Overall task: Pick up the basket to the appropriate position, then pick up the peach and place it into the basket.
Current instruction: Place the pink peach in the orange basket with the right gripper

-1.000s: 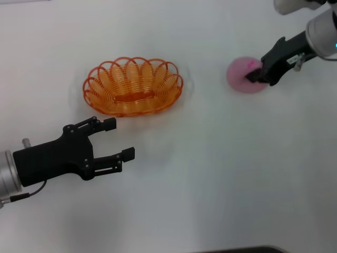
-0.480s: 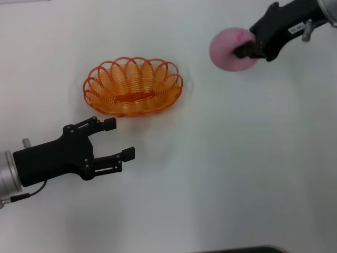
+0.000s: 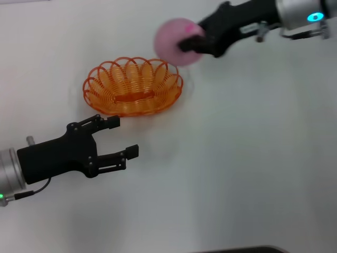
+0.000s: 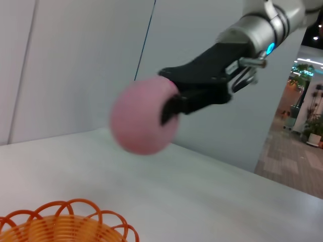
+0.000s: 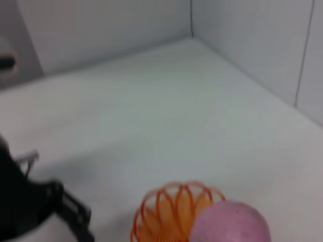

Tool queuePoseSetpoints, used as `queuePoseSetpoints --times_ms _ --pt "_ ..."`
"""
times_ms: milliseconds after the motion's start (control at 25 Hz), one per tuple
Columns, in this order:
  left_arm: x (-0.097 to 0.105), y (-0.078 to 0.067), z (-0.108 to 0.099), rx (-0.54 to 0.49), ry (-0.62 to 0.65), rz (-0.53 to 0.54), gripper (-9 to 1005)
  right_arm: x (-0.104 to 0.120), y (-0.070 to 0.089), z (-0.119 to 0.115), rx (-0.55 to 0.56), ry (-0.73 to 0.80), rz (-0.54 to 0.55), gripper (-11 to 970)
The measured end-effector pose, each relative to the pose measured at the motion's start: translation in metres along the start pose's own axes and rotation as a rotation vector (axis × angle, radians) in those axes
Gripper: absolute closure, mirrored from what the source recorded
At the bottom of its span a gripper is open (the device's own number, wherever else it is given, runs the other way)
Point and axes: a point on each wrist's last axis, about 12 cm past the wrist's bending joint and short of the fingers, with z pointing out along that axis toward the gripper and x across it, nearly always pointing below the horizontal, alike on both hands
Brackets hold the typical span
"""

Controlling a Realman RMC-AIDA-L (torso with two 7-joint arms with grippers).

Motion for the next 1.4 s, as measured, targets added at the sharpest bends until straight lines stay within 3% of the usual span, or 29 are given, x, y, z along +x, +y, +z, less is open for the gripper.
queuePoseSetpoints --times_ms 80,320,440,680,880,1400 --pt "-0.001 0.0 0.002 0.004 -0.002 0.0 122 0.011 -0.003 0.018 0.005 -0.126 0.027 868" --pt "-0.002 0.0 0.005 0.007 -0.013 0.003 122 0.042 -0.002 0.046 0.053 -0.306 0.043 867" --pt "-0.002 0.001 0.006 0.008 -0.015 0.004 122 0.064 0.009 0.064 0.092 -0.401 0.012 867" --pt "-0.003 0.002 0.007 -0.005 -0.018 0.004 122 0.085 0.031 0.079 0.147 -0.506 -0.056 864" --pt "-0.004 0.003 0.007 -0.014 -0.03 0.006 122 0.09 0.04 0.086 0.158 -0.517 -0.07 861" --pt "-0.004 0.003 0.007 -0.016 -0.035 0.003 122 0.083 0.04 0.091 0.143 -0.518 -0.065 855"
